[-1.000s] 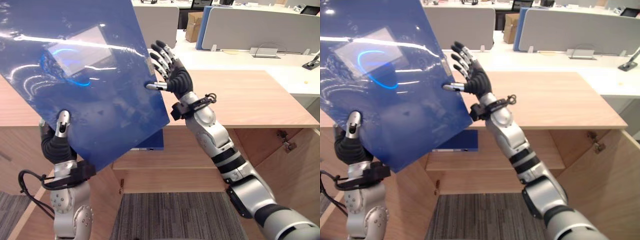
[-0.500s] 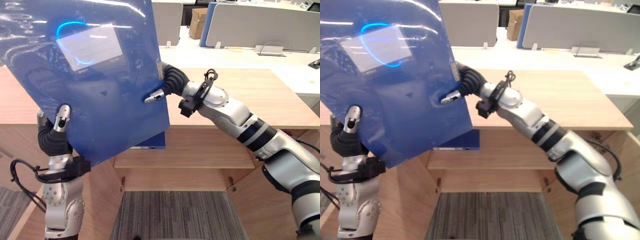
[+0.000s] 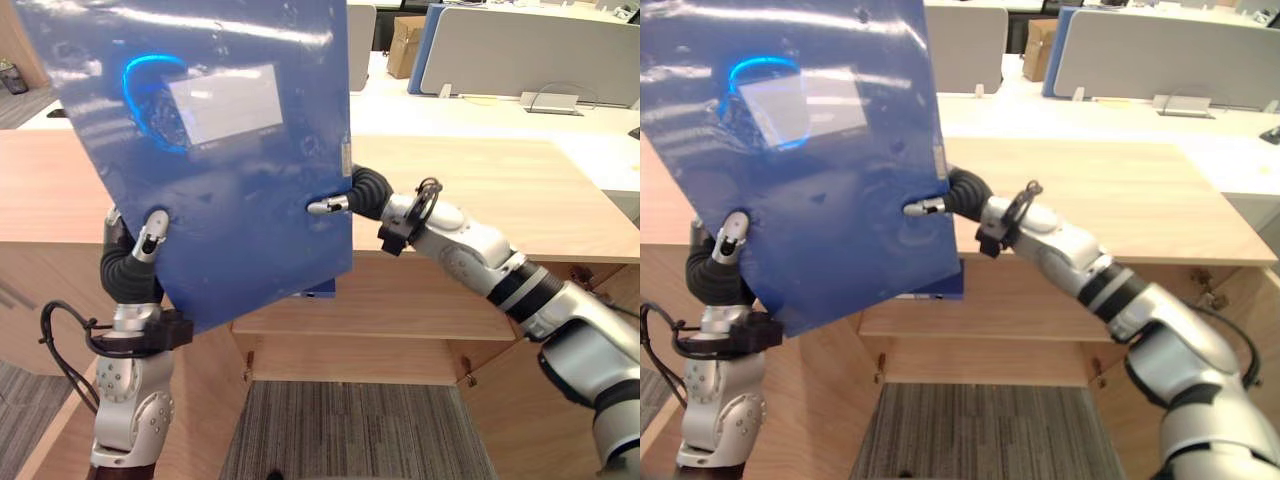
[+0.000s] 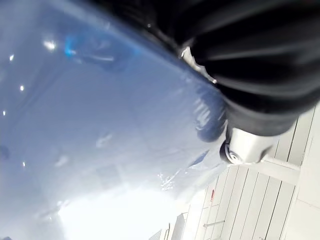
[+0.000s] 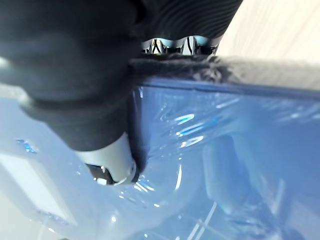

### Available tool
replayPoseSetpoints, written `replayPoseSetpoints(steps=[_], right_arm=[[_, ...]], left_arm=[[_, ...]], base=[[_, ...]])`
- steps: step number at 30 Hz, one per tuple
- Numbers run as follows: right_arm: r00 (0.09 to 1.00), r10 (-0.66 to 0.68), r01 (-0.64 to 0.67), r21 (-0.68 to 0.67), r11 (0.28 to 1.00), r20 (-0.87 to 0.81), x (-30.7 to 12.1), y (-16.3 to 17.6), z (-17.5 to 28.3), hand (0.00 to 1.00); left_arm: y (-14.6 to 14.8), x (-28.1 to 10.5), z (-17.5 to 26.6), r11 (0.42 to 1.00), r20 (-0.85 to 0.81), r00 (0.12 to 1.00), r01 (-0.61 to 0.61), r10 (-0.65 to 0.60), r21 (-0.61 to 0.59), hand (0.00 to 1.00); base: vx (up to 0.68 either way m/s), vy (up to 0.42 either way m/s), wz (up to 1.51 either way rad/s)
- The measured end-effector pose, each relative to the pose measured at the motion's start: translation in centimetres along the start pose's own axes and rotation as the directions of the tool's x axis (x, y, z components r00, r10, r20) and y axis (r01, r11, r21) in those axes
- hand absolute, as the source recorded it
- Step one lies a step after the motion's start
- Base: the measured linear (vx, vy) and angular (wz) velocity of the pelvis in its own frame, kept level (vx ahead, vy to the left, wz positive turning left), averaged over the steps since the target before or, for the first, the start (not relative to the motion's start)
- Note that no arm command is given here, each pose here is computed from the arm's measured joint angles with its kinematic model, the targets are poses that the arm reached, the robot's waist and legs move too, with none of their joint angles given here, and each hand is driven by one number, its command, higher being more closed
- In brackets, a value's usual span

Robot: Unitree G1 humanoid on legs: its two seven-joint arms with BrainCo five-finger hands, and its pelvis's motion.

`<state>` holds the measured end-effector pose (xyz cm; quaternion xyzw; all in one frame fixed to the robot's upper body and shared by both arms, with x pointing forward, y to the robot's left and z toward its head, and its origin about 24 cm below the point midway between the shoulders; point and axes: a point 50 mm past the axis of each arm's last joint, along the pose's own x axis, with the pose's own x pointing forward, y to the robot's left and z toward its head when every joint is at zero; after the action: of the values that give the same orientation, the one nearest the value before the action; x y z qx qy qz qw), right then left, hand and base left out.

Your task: Walk over to the cabinet, pick up the folder, carry it to the office cabinet, place the folder inside the office cabinet, then close the office cabinet door

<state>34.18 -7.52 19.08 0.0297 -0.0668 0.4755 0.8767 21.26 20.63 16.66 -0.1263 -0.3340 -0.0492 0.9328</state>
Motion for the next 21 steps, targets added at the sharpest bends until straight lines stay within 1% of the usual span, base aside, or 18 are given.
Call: replayPoseSetpoints(steps=[4,7,8,10,11,13,14,15,16,17,18,19,20,21], right_arm=[[0.998,-0.041,0.035,0.126,0.991,0.048,-0.1,0.3,-1.6,1.0],[0.993,-0.08,0.058,0.224,0.973,0.089,-0.4,0.5,-2.7,1.0],[0.987,-0.108,0.07,0.283,0.957,0.122,-0.8,0.8,-3.2,1.0],[0.977,-0.155,0.099,0.327,0.94,0.149,-1.7,0.9,-3.8,1.0],[0.958,-0.214,0.131,0.372,0.919,0.193,-2.8,1.1,-4.0,1.0],[0.923,-0.273,0.14,0.424,0.895,0.272,-4.1,1.5,-3.6,1.0],[0.886,-0.306,0.126,0.454,0.882,0.349,-5.0,2.1,-2.8,1.0],[0.836,-0.344,0.124,0.463,0.877,0.428,-6.1,2.6,-1.8,1.0],[0.804,-0.367,0.136,0.456,0.88,0.468,-6.8,2.7,-1.1,1.0],[0.752,-0.405,0.169,0.442,0.881,0.52,-7.9,2.9,-0.3,1.0],[0.682,-0.453,0.226,0.423,0.877,0.574,-9.6,2.9,0.4,1.0],[0.618,-0.501,0.284,0.422,0.861,0.605,-11.2,2.9,0.7,1.0],[0.595,-0.525,0.313,0.426,0.849,0.608,-11.9,2.9,0.6,1.0],[0.556,-0.579,0.361,0.454,0.815,0.597,-13.1,2.9,0.0,1.0]], left_arm=[[-0.2,0.0,-0.2,0.999,-0.006,1.0,0.007,-0.007,-0.039,0.0],[-0.5,0.0,-0.5,0.994,-0.008,1.0,0.018,-0.019,-0.112,0.0],[-0.6,-0.2,-0.7,0.987,0.002,1.0,0.008,-0.007,-0.163,0.0],[-0.8,-0.4,-0.8,0.979,0.012,1.0,0.004,-0.001,-0.204,0.0],[-0.7,-0.8,-1.2,0.974,-0.005,1.0,0.008,-0.01,-0.225,0.0],[-0.2,-1.8,-2.4,0.964,-0.068,0.998,-0.03,0.012,-0.265,0.0],[0.6,-3.2,-4.1,0.951,-0.16,0.985,-0.102,0.056,-0.292,0.0],[1.6,-5.3,-6.1,0.927,-0.277,0.953,-0.208,0.121,-0.313,0.0],[2.2,-6.5,-7.1,0.91,-0.338,0.928,-0.271,0.159,-0.314,0.0],[2.9,-8.4,-8.5,0.88,-0.424,0.879,-0.366,0.219,-0.304,0.0],[3.7,-11.0,-9.9,0.839,-0.518,0.804,-0.476,0.292,-0.265,0.0],[4.4,-13.3,-10.8,0.806,-0.594,0.727,-0.554,0.346,-0.209,0.0],[4.7,-14.3,-11.2,0.793,-0.623,0.691,-0.582,0.366,-0.18,0.0],[5.2,-16.2,-11.6,0.766,-0.669,0.624,-0.63,0.403,-0.126,0.0]], base=[[-0.05,-0.012,0.02],[-0.07,-0.011,0.02],[-0.07,-0.002,0.01],[-0.07,0.001,0.01],[-0.08,0.003,-0.01],[-0.07,0.005,-0.08],[-0.04,0.005,-0.14],[-0.03,0.003,-0.13],[-0.01,0.0,-0.12],[0.0,0.001,-0.17],[-0.01,-0.001,-0.23],[-0.01,-0.006,-0.2],[-0.01,-0.012,-0.15],[-0.01,-0.016,-0.18]])
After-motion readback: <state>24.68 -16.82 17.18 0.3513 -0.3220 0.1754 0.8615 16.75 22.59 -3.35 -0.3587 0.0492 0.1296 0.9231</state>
